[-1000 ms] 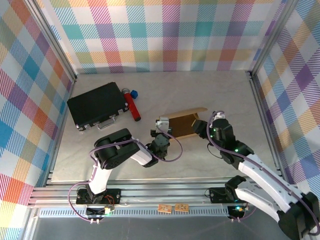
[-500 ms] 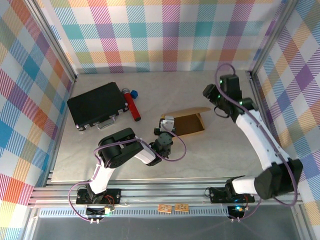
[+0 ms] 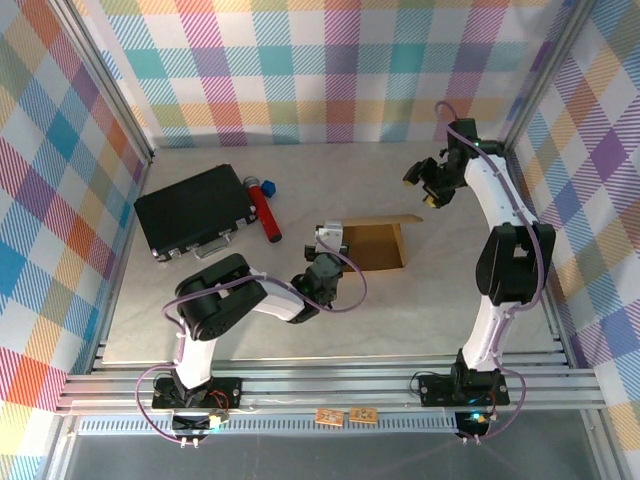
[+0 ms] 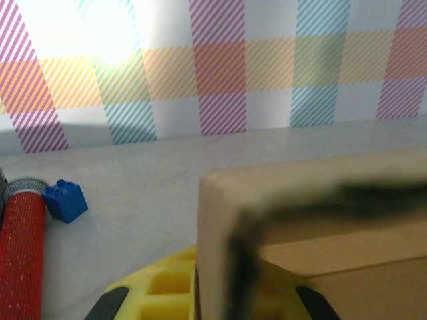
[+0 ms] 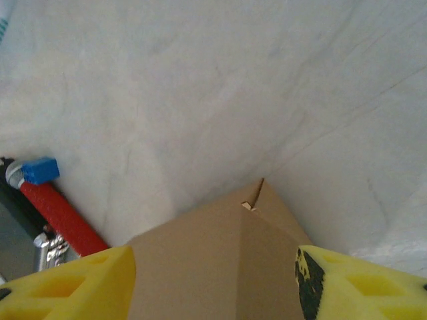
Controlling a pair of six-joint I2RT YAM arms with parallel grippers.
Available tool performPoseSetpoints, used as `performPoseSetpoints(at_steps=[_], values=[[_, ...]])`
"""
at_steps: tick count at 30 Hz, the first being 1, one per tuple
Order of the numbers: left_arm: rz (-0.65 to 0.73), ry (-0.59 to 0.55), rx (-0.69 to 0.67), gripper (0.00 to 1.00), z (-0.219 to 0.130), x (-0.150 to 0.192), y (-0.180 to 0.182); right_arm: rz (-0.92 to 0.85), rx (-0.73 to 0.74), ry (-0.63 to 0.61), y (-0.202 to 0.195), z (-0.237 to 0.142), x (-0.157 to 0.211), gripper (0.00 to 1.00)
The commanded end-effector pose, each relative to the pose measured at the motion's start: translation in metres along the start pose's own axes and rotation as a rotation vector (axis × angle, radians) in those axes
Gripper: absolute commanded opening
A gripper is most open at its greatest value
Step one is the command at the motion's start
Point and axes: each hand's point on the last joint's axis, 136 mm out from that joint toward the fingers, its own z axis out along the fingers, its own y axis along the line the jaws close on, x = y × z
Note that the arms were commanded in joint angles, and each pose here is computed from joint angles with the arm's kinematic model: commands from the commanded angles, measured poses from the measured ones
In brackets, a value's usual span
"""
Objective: Fold the paper box
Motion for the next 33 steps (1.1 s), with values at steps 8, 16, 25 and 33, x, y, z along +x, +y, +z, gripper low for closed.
performPoseSetpoints(at_steps=[8,16,25,33], values=[[-0.042,0.057,0.030,0.00,0.012,-0.007,-0.004,0.160,-0.043,0.185,-0.003,0.011,0.037,0.64],[-0.050,0.063,0.025,0.00,0.018,-0.004,-0.009,0.208,-0.072,0.231,-0.005,0.011,0.055,0.60],[-0.076,0.070,0.028,0.00,0.019,-0.004,-0.012,0.310,-0.158,0.286,-0.002,0.015,0.074,0.55],[-0.120,0.092,0.028,0.00,0.017,0.005,-0.013,0.289,-0.124,0.285,-0.012,0.022,0.088,0.44]])
